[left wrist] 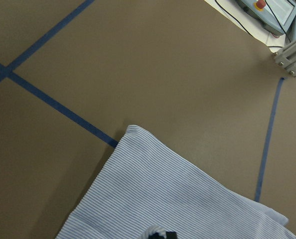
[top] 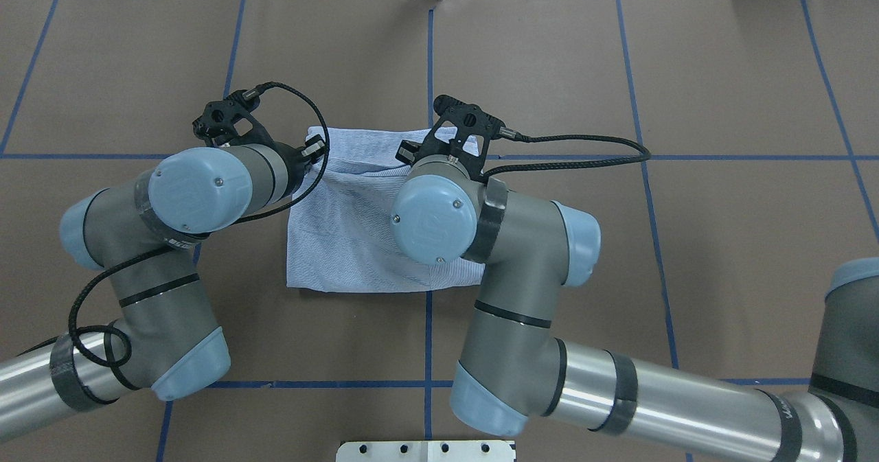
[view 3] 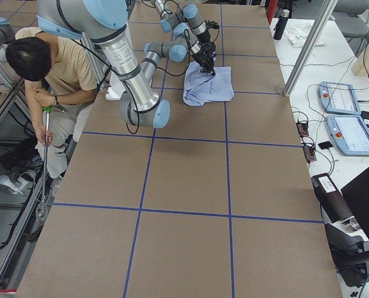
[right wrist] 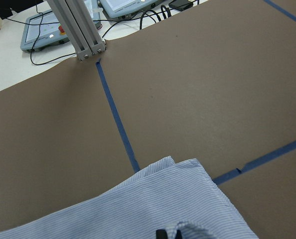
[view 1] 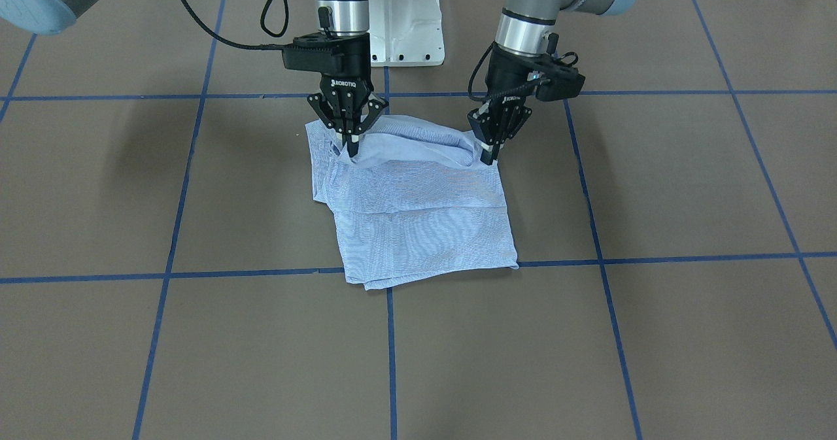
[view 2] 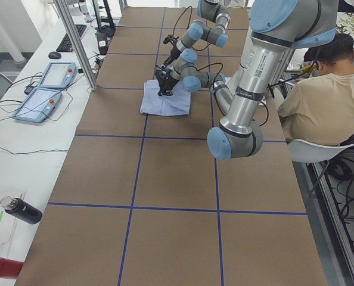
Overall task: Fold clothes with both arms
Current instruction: 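Fold the lifted edge over toward the far edge with both grippers, then lower the edge onto the shirt and open both grippers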
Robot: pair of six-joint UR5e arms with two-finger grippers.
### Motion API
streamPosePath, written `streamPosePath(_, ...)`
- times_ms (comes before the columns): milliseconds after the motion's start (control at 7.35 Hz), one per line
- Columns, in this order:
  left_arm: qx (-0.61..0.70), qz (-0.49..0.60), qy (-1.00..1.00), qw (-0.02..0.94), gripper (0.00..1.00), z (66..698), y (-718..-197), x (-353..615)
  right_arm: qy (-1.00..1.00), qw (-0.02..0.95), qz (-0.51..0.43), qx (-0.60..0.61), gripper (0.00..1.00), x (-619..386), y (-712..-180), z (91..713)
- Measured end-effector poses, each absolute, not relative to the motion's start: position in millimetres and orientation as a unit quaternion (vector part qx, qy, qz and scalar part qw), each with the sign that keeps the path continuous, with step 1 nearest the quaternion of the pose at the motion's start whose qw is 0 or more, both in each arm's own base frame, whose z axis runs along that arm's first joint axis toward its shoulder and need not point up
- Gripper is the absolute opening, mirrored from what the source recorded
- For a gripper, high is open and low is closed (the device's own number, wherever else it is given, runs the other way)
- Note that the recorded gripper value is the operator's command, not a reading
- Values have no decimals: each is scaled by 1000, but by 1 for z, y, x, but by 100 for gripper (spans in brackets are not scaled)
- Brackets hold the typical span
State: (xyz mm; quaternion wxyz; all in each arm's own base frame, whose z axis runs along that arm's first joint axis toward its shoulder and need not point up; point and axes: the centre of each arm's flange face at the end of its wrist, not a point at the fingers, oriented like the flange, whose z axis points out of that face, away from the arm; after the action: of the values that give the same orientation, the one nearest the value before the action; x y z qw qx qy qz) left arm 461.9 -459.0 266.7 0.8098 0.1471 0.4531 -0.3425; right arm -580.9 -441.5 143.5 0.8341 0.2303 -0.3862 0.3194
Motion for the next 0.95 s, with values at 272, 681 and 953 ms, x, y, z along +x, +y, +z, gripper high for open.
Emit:
streamPosePath(272,175,-331,443,815,0,274,-499,464,-378,841,313,229,0,-596,-485,156)
streamPosePath(681,206,-313,433,820,99,267,-559,453,-361,853,299,229,100,-590,-519,175)
streamPosePath(953,225,-269,429,832,100,281,-601,467,-351,865,284,218,100,-582,-539,184)
